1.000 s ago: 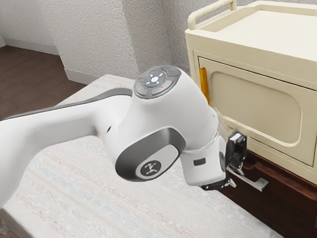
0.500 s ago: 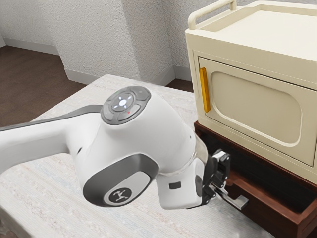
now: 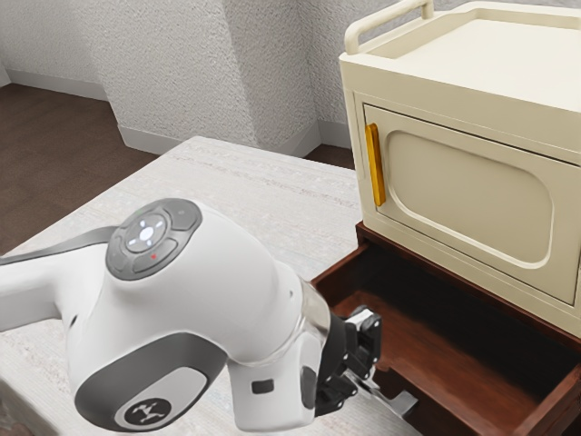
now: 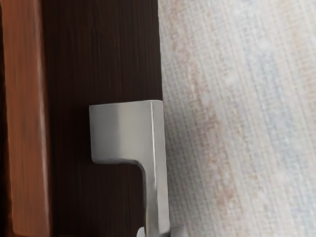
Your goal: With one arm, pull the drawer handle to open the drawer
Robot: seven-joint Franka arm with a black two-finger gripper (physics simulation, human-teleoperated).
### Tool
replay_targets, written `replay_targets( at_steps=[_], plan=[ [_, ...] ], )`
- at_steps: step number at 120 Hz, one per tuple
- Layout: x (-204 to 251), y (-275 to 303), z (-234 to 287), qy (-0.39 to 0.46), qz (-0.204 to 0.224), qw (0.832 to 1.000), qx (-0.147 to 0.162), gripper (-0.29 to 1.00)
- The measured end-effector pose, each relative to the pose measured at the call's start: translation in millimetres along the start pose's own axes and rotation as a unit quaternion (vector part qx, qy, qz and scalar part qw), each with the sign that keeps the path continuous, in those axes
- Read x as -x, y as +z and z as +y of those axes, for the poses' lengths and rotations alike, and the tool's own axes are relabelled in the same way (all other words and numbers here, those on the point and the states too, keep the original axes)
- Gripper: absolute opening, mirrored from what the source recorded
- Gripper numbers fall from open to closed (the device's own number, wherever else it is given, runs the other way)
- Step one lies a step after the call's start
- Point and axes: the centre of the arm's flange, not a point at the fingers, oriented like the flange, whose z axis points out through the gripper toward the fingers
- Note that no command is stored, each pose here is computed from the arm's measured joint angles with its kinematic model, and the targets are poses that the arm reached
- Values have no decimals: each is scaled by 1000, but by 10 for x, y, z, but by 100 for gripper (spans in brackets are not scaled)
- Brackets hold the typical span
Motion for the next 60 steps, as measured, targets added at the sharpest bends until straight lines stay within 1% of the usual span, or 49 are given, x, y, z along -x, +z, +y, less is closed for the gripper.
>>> replay_targets(
  at_steps=[39,60],
  plan=[
    [-15,-59,259,-7,7,1000,4,-6],
    [-56,-150,390,-5,11,1000,-1,-6]
  ],
)
